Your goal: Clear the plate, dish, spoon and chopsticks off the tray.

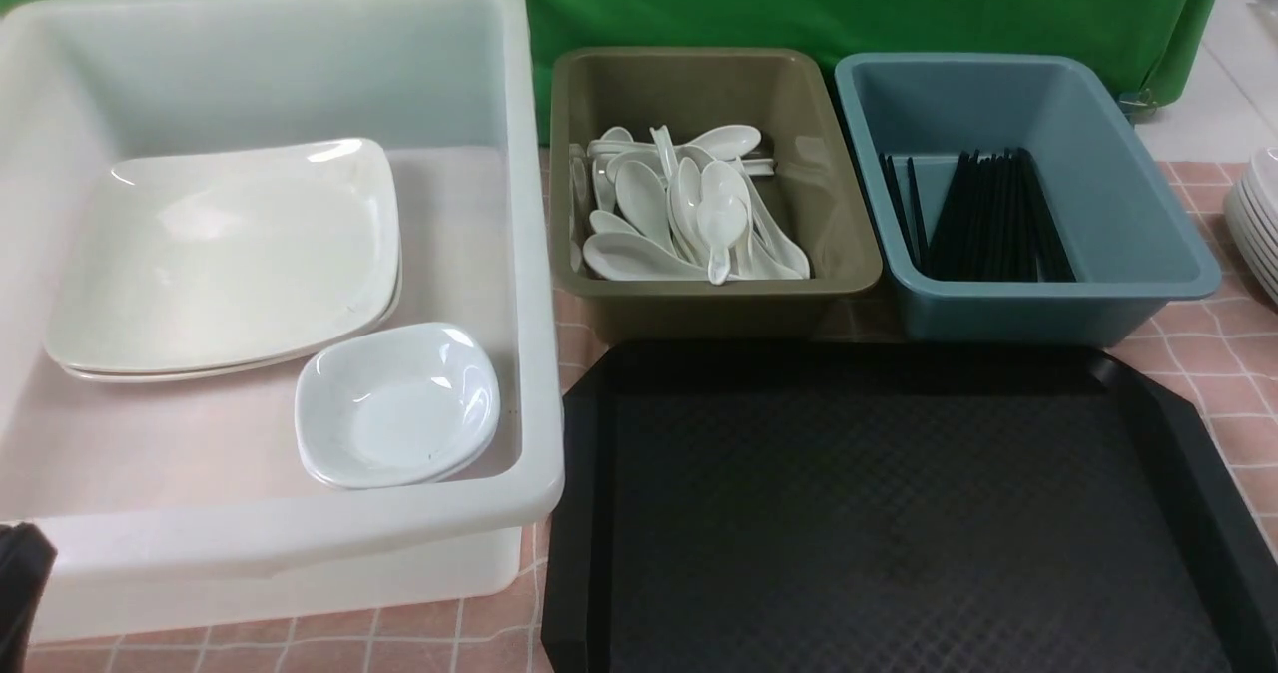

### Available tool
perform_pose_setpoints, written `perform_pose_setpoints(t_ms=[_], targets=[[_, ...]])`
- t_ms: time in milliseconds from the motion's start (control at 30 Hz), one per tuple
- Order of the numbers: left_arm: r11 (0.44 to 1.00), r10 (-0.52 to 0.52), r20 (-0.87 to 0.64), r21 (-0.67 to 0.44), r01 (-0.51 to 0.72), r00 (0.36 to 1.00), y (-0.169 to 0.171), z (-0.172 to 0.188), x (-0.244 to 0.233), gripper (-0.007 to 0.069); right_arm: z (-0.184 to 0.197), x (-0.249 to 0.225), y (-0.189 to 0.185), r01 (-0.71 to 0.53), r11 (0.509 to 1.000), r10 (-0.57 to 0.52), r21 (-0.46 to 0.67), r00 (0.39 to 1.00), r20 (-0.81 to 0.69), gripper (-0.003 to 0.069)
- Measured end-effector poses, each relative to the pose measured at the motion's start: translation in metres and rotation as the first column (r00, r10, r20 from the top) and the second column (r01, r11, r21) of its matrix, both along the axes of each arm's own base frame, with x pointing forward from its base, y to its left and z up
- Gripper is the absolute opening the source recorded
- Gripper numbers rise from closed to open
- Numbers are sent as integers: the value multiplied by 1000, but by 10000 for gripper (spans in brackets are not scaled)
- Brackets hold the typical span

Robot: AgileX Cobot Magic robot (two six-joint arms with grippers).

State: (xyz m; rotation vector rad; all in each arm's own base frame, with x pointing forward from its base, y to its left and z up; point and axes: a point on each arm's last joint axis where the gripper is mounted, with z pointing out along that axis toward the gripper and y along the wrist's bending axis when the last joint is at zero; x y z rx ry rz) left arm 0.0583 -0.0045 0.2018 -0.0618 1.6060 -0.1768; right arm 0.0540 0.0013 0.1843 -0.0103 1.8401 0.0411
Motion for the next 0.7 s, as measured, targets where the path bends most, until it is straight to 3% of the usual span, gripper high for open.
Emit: perform_pose_setpoints(t_ms=[167,567,700], targets=[[1000,9,-103,22,-7,995,1,-10,-3,20,0,0,0,0,1000,0,-1,1000,0,240],[997,61,-114,61,-54,992,4,-12,-3,21,0,0,0,0,1000,0,-2,1000,0,240],[991,128,-114,64,-121,985,7,-12,-3,21,0,0,0,0,1000,0,-2,1000,0,240]])
